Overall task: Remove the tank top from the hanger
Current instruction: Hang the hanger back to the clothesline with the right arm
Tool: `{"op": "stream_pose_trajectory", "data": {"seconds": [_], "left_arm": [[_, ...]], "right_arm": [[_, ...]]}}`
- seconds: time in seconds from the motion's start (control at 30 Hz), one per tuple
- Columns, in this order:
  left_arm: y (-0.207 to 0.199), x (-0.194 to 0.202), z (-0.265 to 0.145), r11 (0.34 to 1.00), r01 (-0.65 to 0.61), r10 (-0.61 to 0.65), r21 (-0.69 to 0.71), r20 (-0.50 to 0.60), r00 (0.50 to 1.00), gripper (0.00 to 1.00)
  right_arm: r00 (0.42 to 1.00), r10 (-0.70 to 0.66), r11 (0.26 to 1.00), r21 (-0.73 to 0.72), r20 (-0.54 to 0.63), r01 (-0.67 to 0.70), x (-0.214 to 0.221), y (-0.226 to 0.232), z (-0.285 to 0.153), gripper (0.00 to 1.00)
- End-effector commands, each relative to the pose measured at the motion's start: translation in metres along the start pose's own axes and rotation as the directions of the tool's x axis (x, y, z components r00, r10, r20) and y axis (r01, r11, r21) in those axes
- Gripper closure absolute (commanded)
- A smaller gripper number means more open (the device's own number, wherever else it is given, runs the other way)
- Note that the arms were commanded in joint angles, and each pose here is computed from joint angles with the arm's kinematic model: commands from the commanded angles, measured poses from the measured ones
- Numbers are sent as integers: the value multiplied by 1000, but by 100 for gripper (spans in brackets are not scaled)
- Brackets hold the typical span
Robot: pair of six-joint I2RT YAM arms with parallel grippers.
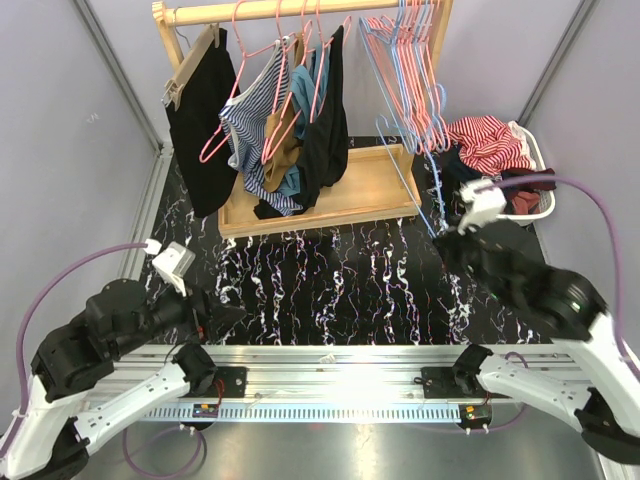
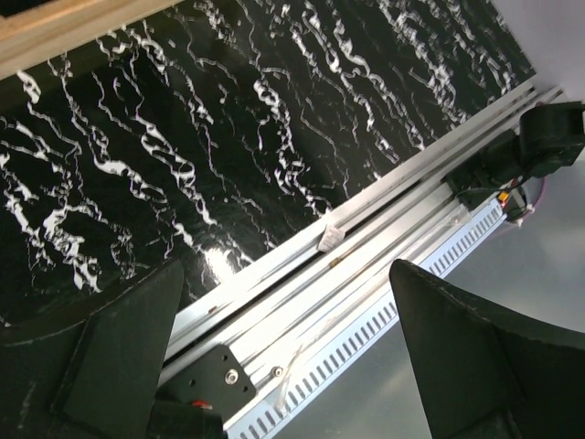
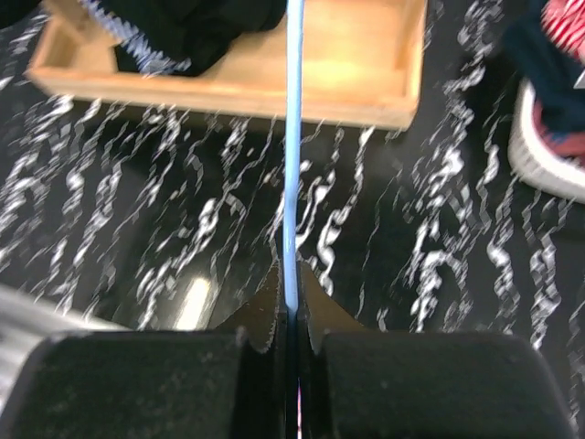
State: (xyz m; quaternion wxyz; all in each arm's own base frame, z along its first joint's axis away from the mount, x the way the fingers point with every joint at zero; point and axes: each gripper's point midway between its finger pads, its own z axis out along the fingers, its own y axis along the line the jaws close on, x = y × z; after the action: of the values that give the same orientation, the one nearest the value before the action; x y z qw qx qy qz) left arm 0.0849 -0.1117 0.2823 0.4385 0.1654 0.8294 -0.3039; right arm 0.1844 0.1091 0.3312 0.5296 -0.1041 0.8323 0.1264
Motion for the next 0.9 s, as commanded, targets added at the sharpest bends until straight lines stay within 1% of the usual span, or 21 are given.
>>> {"op": "stream_pose_trajectory", "data": {"seconds": [0.0, 0.07, 0.1, 0.13, 0.23, 0.27, 0.33, 0.4, 0.5, 0.67, 0.8, 0.87], "left_arm": [[-12, -16, 0, 997, 22, -29, 69, 98, 995, 1], [-11, -13, 1, 997, 31, -38, 74, 107, 993, 1], [-11, -12, 2, 997, 32, -40, 76, 110, 993, 1], [-10, -11, 2, 996, 36, -45, 78, 114, 993, 1], [-14, -6, 4, 993, 37, -49, 109, 105, 993, 1], [-14, -5, 4, 993, 37, -49, 113, 106, 993, 1], [-15, -5, 4, 992, 41, -55, 117, 114, 992, 1], [-15, -3, 3, 991, 41, -56, 124, 117, 992, 1], [-14, -2, 1, 991, 42, -57, 124, 123, 991, 1], [-12, -2, -1, 991, 40, -58, 126, 138, 989, 1], [-11, 1, 0, 991, 44, -62, 125, 140, 988, 1], [-11, 2, 0, 991, 43, -61, 130, 138, 989, 1]], "right_arm": [[984, -27, 994, 111, 177, 7, -65, 0, 23, 100], [979, -30, 993, 116, 202, 7, -87, 11, 37, 100], [971, -34, 994, 112, 237, 8, -105, 15, 36, 100], [977, -59, 991, 126, 207, 33, -106, 22, 54, 100], [980, -53, 993, 117, 191, 31, -128, 29, 81, 100], [981, -38, 994, 108, 189, 18, -136, 23, 89, 100], [983, -16, 997, 75, 183, 2, -151, 25, 108, 100], [983, -7, 996, 87, 185, -10, -168, 14, 126, 100], [983, -18, 998, 66, 182, 6, -186, 18, 142, 100], [988, -38, 998, 48, 152, 31, -194, 21, 161, 100], [993, -37, 999, 35, 112, 33, -183, 24, 170, 100], [995, -29, 998, 51, 93, 25, -178, 21, 173, 100]]}}
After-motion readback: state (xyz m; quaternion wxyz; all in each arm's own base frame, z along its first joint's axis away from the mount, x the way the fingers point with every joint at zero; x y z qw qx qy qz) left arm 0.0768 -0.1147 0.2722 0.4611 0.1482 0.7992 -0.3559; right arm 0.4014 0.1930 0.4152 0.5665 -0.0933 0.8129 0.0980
